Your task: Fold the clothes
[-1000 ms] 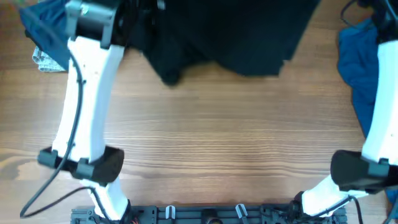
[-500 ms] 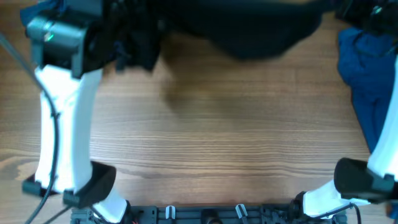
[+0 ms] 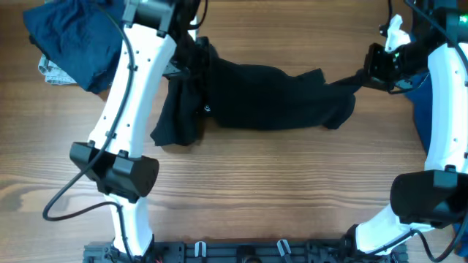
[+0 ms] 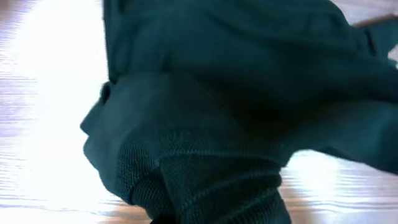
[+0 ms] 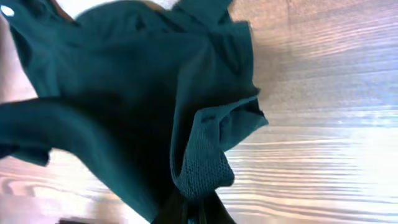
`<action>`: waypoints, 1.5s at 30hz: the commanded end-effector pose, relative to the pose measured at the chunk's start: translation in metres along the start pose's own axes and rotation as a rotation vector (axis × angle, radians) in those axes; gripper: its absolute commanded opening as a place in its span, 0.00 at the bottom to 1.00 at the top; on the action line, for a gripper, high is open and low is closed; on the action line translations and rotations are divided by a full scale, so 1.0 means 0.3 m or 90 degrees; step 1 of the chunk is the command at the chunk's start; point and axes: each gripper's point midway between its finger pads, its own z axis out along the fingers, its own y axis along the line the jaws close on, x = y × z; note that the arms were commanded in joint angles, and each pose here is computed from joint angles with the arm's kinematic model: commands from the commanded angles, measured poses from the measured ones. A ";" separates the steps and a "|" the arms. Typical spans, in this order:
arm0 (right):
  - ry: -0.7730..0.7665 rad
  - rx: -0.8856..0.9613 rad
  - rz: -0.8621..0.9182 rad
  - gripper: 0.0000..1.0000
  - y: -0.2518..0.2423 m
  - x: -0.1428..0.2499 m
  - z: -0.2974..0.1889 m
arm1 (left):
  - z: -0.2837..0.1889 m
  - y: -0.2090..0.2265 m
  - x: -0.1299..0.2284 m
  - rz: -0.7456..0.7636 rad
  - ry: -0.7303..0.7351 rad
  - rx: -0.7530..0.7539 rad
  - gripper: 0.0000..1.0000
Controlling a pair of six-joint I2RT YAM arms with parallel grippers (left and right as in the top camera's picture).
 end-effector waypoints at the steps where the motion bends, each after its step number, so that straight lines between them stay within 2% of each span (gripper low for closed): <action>1: -0.022 0.015 -0.026 0.04 -0.008 -0.022 -0.007 | -0.041 -0.040 0.029 0.037 -0.021 -0.001 0.05; 4: -0.103 0.001 -0.013 0.04 0.010 -0.126 -0.017 | -0.048 0.008 -0.036 0.027 -0.080 -0.060 0.04; 6: -0.172 -0.014 -0.006 0.04 0.028 -0.214 -0.036 | -0.062 0.010 -0.127 0.012 -0.145 -0.047 0.04; 10: -0.341 -0.100 -0.042 0.04 0.128 -0.416 -0.132 | -0.163 0.018 -0.410 -0.015 -0.349 0.019 0.04; 11: -0.391 -0.124 -0.053 0.04 0.156 -0.467 -0.187 | -0.219 0.022 -0.485 0.004 -0.415 0.029 0.04; 12: -0.471 -0.147 -0.042 0.04 0.176 -0.530 -0.311 | -0.324 0.057 -0.570 0.011 -0.508 0.011 0.04; 13: -0.515 -0.155 -0.044 0.04 0.180 -0.551 -0.403 | -0.407 0.086 -0.607 0.016 -0.563 -0.008 0.04; 16: -0.613 -0.162 -0.051 0.04 0.170 -0.563 -0.632 | -0.639 0.139 -0.633 0.013 -0.675 -0.017 0.04; 20: -0.631 -0.146 -0.068 0.04 0.169 -0.523 -0.711 | -0.786 0.116 -0.564 0.031 -0.711 0.031 0.04; 23: -0.553 -0.100 -0.038 0.04 0.115 -0.467 -0.620 | -0.699 0.108 -0.441 0.052 -0.602 0.019 0.04; 25: -0.475 -0.080 -0.014 0.05 0.080 -0.414 -0.529 | -0.594 0.120 -0.353 0.027 -0.497 0.011 0.06; 26: -0.429 -0.074 0.001 0.04 0.062 -0.382 -0.476 | -0.515 0.132 -0.299 -0.008 -0.423 0.010 0.06; 29: -0.289 -0.045 0.005 0.05 0.015 -0.272 -0.323 | -0.344 0.113 -0.156 -0.033 -0.234 0.041 0.06; 30: -0.248 -0.040 0.007 0.10 0.005 -0.235 -0.282 | -0.299 0.099 -0.135 -0.034 -0.193 0.054 0.06; 31: -0.192 -0.034 0.010 0.14 -0.006 -0.183 -0.230 | -0.243 0.065 -0.105 -0.030 -0.141 0.080 0.10; 33: -0.130 -0.028 0.005 0.17 -0.016 -0.126 -0.168 | -0.166 0.058 -0.073 -0.028 -0.085 0.072 0.13; 35: -0.057 -0.022 -0.001 0.31 -0.026 -0.055 -0.097 | -0.077 0.058 -0.024 -0.027 -0.020 0.054 0.17; 36: -0.034 -0.021 -0.004 0.37 -0.027 -0.032 -0.076 | -0.035 0.058 0.004 -0.026 0.013 0.048 0.22; 37: -0.011 -0.017 -0.006 0.50 -0.031 -0.011 -0.044 | 0.009 0.049 0.041 -0.023 0.051 0.044 0.29; 38: 0.001 -0.013 -0.006 0.56 -0.033 0.000 -0.028 | 0.049 0.037 0.081 -0.018 0.088 0.042 0.38; 39: 0.012 -0.011 -0.005 0.59 -0.034 0.010 -0.014 | 0.077 0.028 0.110 -0.013 0.114 0.039 0.65; 40: 0.020 -0.011 -0.005 0.59 -0.033 0.018 -0.003 | 0.102 0.023 0.139 -0.008 0.136 0.030 0.77; 41: 0.024 -0.011 -0.005 0.59 -0.033 0.021 0.001 | 0.135 0.013 0.180 0.005 0.165 0.019 0.81; 42: 0.024 -0.011 -0.004 0.59 -0.033 0.021 0.001 | 0.154 0.002 0.209 0.015 0.184 0.012 0.95; 43: 0.023 -0.011 -0.004 0.60 -0.033 0.021 0.001 | 0.174 -0.012 0.244 0.028 0.203 0.004 1.00; 45: 0.023 -0.011 -0.005 0.60 -0.033 0.021 0.001 | 0.194 -0.042 0.289 0.052 0.223 -0.007 1.00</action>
